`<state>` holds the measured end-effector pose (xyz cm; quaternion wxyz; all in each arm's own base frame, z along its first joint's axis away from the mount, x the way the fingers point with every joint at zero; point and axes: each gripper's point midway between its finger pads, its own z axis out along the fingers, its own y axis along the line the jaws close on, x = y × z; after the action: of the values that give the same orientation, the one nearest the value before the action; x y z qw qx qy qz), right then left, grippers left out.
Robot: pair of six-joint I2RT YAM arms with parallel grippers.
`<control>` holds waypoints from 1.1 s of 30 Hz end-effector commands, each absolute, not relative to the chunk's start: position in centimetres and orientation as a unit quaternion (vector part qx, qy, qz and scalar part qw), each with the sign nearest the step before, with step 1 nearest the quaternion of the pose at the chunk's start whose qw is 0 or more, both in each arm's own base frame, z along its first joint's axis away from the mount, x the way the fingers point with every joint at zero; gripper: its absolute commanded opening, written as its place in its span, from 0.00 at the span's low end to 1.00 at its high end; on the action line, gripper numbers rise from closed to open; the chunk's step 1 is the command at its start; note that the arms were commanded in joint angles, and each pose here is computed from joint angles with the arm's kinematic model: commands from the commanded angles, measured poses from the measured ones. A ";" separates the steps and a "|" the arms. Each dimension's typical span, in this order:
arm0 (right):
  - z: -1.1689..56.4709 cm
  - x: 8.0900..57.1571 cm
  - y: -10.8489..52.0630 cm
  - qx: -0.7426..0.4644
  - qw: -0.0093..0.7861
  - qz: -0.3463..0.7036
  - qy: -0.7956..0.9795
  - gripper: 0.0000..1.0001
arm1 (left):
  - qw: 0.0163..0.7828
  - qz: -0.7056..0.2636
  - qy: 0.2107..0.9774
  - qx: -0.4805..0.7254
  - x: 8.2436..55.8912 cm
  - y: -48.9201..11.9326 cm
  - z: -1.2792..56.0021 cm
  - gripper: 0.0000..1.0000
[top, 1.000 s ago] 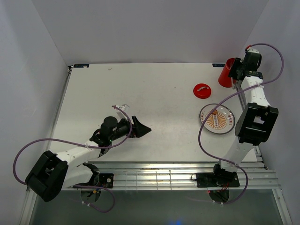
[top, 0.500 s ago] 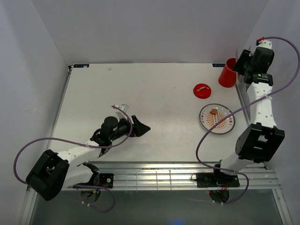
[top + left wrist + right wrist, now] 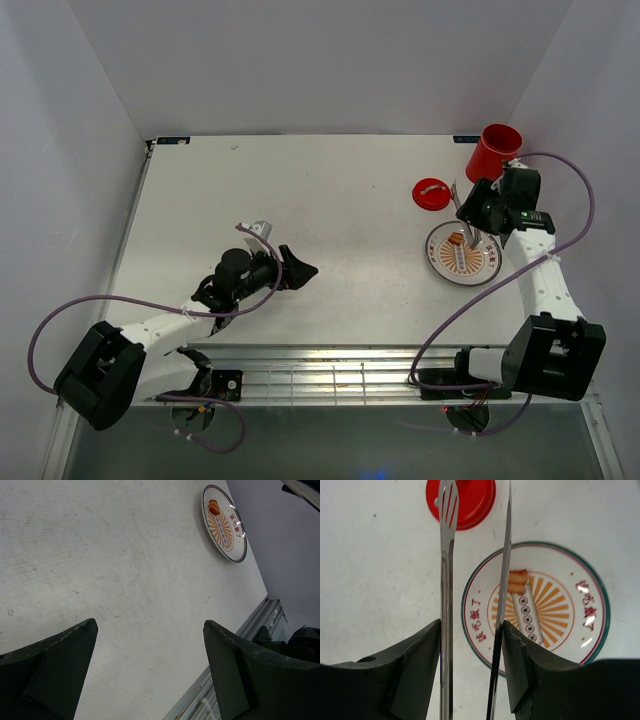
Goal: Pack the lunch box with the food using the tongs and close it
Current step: Pick up the fake food from the plate.
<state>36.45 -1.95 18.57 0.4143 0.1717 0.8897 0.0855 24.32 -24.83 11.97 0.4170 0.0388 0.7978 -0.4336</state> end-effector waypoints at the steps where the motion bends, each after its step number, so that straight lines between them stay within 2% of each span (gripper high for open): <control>1: 19.3 34.7 -0.1 0.171 0.429 0.091 0.882 0.56 | 0.437 -0.414 0.798 0.043 24.7 -24.2 12.0 0.97; 9: 17.4 30.4 2.4 0.162 0.418 0.076 0.891 0.57 | 0.438 -0.396 0.806 0.038 25.2 -23.9 11.2 0.97; 17: 15.8 27.7 1.6 0.176 0.408 0.048 0.894 0.58 | 0.446 -0.400 0.800 0.037 25.0 -23.7 12.0 0.97; 33: 13.4 27.5 1.0 0.192 0.406 0.034 0.893 0.57 | 0.436 -0.394 0.809 0.036 25.3 -23.9 11.3 0.97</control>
<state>26.60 1.22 12.85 0.3828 0.1842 0.9046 0.0365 25.01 -23.68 10.51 0.4265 0.0312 0.8148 -0.3915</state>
